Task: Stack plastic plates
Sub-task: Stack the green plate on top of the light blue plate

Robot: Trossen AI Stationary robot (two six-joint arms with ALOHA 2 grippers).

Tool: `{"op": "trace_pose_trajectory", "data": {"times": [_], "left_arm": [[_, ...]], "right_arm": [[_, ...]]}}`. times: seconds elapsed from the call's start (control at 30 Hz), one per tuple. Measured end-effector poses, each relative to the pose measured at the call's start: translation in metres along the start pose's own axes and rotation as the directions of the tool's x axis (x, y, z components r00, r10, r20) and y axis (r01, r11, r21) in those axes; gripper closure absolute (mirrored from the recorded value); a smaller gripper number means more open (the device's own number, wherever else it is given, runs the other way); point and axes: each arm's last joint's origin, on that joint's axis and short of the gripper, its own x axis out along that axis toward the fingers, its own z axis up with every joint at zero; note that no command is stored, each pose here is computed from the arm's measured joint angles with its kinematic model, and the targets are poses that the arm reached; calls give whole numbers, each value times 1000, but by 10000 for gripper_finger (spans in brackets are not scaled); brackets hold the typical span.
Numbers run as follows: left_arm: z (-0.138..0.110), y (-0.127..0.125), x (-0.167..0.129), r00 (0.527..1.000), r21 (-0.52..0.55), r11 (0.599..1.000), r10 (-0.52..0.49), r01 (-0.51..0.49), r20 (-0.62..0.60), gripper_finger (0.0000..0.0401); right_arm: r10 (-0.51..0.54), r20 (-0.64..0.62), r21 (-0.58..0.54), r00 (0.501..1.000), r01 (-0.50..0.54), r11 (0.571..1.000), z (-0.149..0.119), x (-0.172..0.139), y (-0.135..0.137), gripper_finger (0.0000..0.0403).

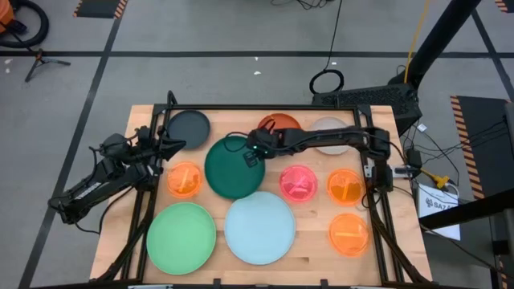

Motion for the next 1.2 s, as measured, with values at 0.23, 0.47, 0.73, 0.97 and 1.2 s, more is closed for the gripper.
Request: {"op": "trace_pose_trajectory", "data": {"times": [0.23, 0.47, 0.73, 0.97, 1.2], "left_arm": [[0, 0, 0, 1000, -4, 1000, 0, 0, 0, 354], [0, 0, 0, 1000, -3, 1000, 0, 0, 0, 354], [0, 0, 0, 1000, -8, 1000, 0, 0, 0, 354], [0, 0, 0, 1000, -13, 1000, 0, 0, 0, 354], [0, 0, 0, 1000, -16, 1000, 0, 0, 0, 354]], "right_arm": [[80, 13, -87, 997, -79, 993, -2, -46, 5, 398], [168, -55, -164, 984, -175, 971, -11, -73, 10, 398], [340, -356, -224, 870, -432, 873, -44, -66, 25, 398], [354, -420, -311, 836, -499, 809, -78, -52, 29, 398], [407, -388, -303, 827, -532, 791, -97, -30, 23, 398]]}}
